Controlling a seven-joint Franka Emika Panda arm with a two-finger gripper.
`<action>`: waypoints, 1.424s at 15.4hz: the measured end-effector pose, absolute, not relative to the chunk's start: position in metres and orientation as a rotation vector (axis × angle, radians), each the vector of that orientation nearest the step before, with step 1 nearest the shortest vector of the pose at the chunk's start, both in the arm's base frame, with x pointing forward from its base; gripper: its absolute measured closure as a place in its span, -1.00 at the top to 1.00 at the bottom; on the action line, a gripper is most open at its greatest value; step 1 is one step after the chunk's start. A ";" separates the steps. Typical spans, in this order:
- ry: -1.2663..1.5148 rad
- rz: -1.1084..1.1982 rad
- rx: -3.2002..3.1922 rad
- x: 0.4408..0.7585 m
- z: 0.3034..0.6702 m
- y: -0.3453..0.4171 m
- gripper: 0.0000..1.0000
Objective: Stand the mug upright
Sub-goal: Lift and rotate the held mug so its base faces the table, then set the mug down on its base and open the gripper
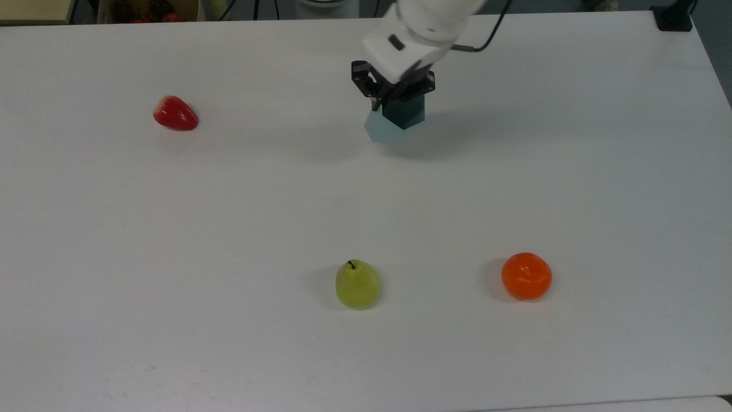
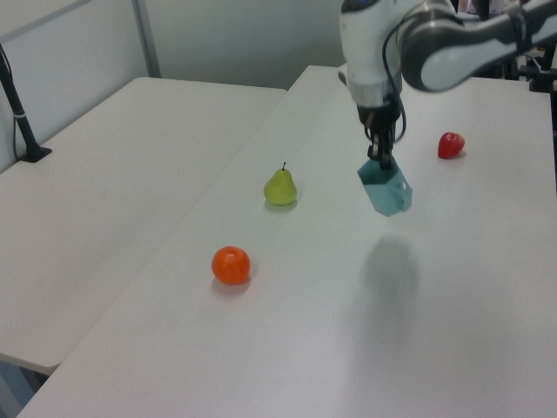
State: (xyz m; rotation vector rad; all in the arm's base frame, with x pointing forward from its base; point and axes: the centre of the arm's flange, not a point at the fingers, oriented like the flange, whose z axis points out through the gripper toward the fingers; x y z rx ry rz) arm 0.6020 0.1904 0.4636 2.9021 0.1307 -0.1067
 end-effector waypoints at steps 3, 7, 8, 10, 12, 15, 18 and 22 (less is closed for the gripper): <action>0.166 -0.094 3.053 0.609 0.485 0.160 -0.91; 0.304 -0.028 3.149 0.617 0.480 0.139 -0.91; 0.333 0.006 3.155 0.619 0.471 0.137 -0.91; 0.387 0.078 3.154 0.623 0.450 0.136 -0.91; 0.483 0.111 3.140 0.625 0.430 0.135 -0.91; 0.674 0.101 3.101 0.628 0.411 0.133 -0.91; 0.798 0.092 3.069 0.631 0.401 0.130 -0.91; 0.955 0.103 3.020 0.635 0.394 0.126 -0.91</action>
